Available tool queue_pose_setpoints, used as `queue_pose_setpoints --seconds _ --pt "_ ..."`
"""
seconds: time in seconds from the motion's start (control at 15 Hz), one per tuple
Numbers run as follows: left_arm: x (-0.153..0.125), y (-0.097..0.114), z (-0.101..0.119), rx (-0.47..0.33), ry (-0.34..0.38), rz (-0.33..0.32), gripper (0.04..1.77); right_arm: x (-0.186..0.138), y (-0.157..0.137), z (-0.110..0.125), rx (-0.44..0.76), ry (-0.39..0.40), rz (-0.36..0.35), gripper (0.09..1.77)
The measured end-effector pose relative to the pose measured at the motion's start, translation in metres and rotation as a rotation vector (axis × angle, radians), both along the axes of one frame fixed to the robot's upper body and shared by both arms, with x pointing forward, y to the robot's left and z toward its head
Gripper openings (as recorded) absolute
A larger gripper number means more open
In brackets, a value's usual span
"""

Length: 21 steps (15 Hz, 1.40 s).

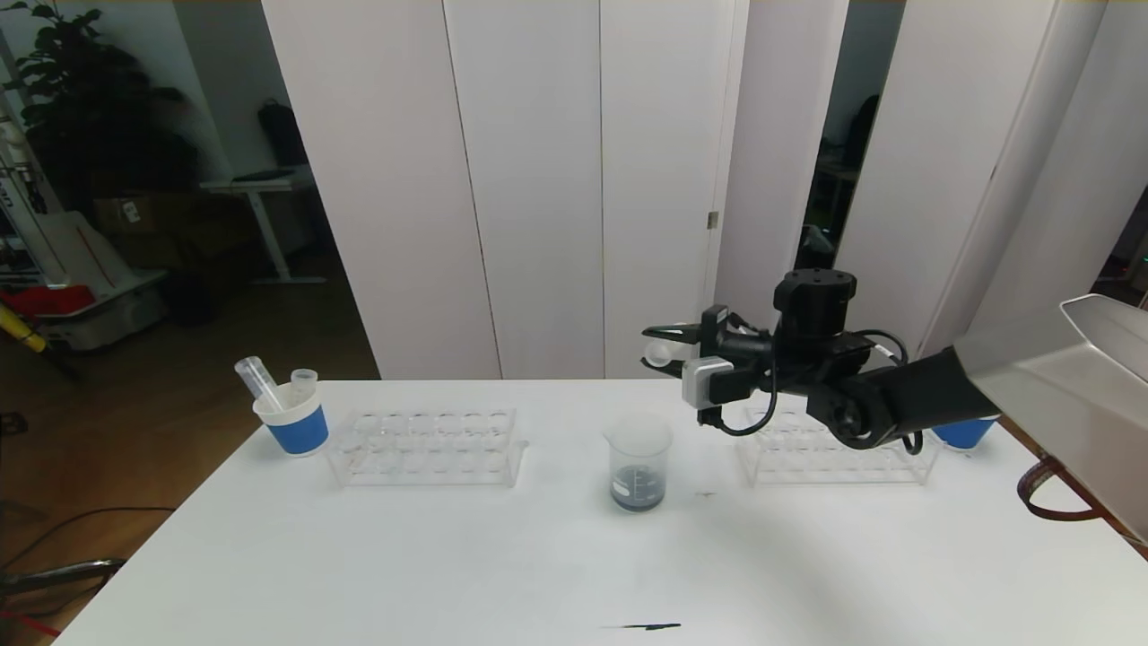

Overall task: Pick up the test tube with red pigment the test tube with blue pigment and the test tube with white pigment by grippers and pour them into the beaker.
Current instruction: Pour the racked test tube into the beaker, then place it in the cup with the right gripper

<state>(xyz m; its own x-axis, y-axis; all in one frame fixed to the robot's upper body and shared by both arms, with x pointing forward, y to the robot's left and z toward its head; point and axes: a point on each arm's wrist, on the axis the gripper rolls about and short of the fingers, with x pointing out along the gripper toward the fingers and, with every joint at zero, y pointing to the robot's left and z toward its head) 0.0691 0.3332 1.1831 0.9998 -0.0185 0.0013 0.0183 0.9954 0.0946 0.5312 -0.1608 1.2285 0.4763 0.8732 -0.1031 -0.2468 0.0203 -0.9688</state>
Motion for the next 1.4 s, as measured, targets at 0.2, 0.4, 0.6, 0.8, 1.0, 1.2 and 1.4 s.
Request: queue_pose_setpoints --seconds 0.2,0.4,0.6,0.8,1.0,1.2,1.4 --pt "0.0 0.0 0.0 0.0 0.0 0.0 1.75 0.003 0.0 0.0 -0.031 -0.067 0.009 0.58" --pt "0.0 0.0 0.0 0.0 0.0 0.0 1.75 0.007 0.001 -0.001 -0.056 -0.127 0.016 0.58" --pt "0.0 0.0 0.0 0.0 0.0 0.0 1.75 0.009 0.005 -0.002 -0.067 -0.156 0.027 0.58" --pt "0.0 0.0 0.0 0.0 0.0 0.0 1.75 0.01 0.004 -0.006 -0.107 -0.191 0.064 0.58" --pt "0.0 0.0 0.0 0.0 0.0 0.0 1.75 0.014 0.004 -0.001 -0.108 -0.21 0.063 0.58" --pt "0.0 0.0 0.0 0.0 0.0 0.0 1.75 0.015 0.005 -0.001 -0.118 -0.238 0.081 0.58" --pt "0.0 0.0 0.0 0.0 0.0 -0.001 1.75 0.016 0.005 0.002 -0.13 -0.271 0.091 0.58"
